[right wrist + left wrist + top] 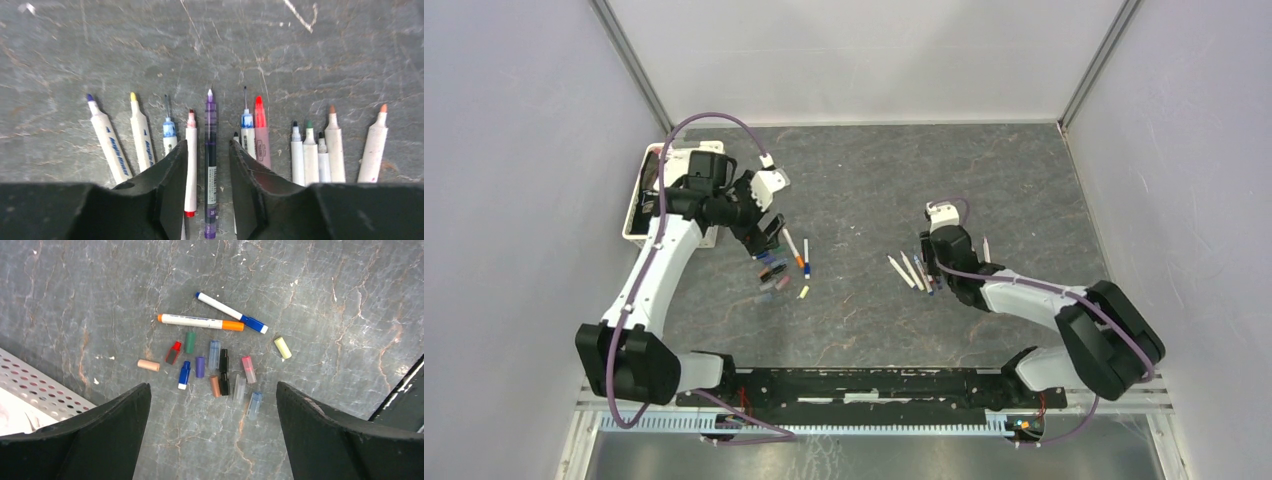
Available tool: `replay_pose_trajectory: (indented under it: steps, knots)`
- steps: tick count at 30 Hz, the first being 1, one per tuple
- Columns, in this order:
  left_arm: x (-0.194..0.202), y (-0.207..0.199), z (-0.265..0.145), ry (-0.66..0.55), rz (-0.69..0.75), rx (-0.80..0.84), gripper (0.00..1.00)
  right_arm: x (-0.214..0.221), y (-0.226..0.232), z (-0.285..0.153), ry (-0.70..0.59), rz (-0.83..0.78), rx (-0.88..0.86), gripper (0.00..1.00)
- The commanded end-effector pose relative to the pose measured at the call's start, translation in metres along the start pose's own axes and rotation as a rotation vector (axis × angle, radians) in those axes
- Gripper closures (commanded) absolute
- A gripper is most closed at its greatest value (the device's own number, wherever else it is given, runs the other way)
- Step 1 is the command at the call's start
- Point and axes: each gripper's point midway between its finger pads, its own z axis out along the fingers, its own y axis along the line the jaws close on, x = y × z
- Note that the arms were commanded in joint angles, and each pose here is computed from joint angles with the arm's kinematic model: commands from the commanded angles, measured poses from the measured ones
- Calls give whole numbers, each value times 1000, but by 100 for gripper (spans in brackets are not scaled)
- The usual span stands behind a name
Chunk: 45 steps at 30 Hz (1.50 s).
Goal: Open the pen caps
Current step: Place the pen at the center of the board, then pick up the pen from the center of the board.
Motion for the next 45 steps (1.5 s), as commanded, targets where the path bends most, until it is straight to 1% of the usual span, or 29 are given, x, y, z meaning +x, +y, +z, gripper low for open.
replay_pose_trajectory:
  steps: [1, 5, 8, 11, 15, 17, 20, 25, 36, 45]
  knots:
    - [-12, 3, -28, -48, -89, -39, 0, -67, 8, -17, -161, 84, -36, 57]
    - [-13, 23, -45, -81, -120, -97, 0, -103, 38, -23, -200, 93, -113, 52]
    - [-5, 43, -58, -93, -188, -151, 0, -120, 85, -18, -177, 44, -187, 49]
    - [-3, 54, -64, -116, -230, -189, 0, -135, 140, -11, -139, -10, -266, 49]
    - [1, 62, -69, -122, -272, -228, 0, -133, 212, 6, -62, -101, -331, 51]
    - [4, 68, -70, -112, -308, -256, 0, -129, 238, 17, -28, -129, -347, 54]
    - [11, 70, -70, -92, -339, -263, 0, -119, 262, 34, 16, -151, -348, 59]
    - [14, 72, -72, -92, -354, -278, 0, -103, 280, 50, 50, -163, -352, 62]
    - [16, 66, -69, -96, -378, -267, 0, -68, 283, 73, 120, -180, -323, 63]
    - [15, 60, -73, -110, -361, -273, 0, -58, 286, 80, 139, -177, -318, 63]
